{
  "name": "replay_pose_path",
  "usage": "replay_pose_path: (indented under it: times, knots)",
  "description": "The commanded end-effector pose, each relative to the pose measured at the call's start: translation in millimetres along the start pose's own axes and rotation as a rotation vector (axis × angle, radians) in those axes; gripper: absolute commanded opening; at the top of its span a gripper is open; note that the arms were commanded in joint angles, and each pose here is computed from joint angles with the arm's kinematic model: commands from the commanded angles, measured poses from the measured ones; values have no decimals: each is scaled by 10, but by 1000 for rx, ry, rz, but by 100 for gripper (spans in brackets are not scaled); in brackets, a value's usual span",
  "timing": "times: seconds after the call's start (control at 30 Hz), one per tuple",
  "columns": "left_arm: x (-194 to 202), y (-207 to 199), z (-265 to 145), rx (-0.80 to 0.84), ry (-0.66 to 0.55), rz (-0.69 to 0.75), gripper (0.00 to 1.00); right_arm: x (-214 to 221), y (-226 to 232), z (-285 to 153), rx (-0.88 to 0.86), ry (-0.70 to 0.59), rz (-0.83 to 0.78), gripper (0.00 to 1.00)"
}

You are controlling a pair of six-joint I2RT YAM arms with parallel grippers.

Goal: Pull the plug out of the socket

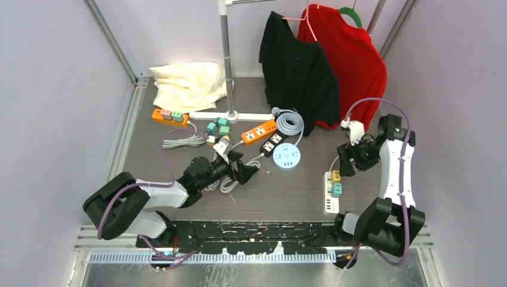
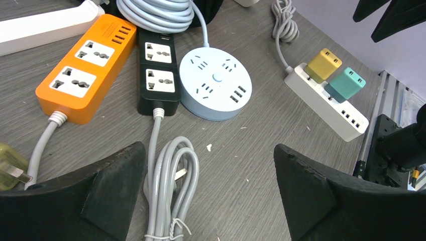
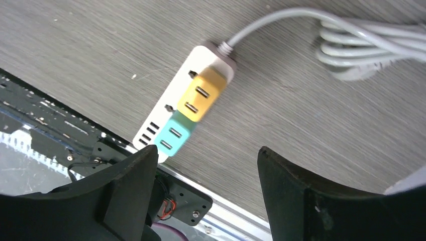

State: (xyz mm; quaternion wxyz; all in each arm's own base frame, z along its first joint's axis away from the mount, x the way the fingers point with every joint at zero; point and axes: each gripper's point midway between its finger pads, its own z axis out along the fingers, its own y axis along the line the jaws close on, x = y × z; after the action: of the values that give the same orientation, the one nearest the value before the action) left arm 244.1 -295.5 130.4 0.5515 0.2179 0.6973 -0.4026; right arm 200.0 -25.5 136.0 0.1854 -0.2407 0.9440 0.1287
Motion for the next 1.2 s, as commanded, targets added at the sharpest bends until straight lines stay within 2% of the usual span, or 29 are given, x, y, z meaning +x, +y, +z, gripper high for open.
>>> replay_pose_path:
  times: [0.0,0.07,0.17,0.3,0.47,0.57,0.83,1.17]
  knots:
    - [-272,-100,-14,41,-102,33,97,144,-189,-63,58,-5,26,72]
    - [-278,-105,-15,43,-104,33,97,252,-297,-9,66,10,84,50]
    - [-278,-102,-16,43,-105,33,97,412,-438,156,64,41,168,29]
    - [-284,-112,-14,47,-106,36,97,568,-436,448,26,65,207,17]
    - [-284,-115,-10,50,-106,36,97,507,-172,714,-141,-5,226,3]
    - [-281,-113,-9,49,-105,35,97,488,-28,785,-210,4,186,1]
    - [-270,-107,-3,48,-101,35,97,309,125,788,-244,36,61,1]
    - [-270,-107,1,48,-100,35,97,231,279,937,-279,137,-82,3]
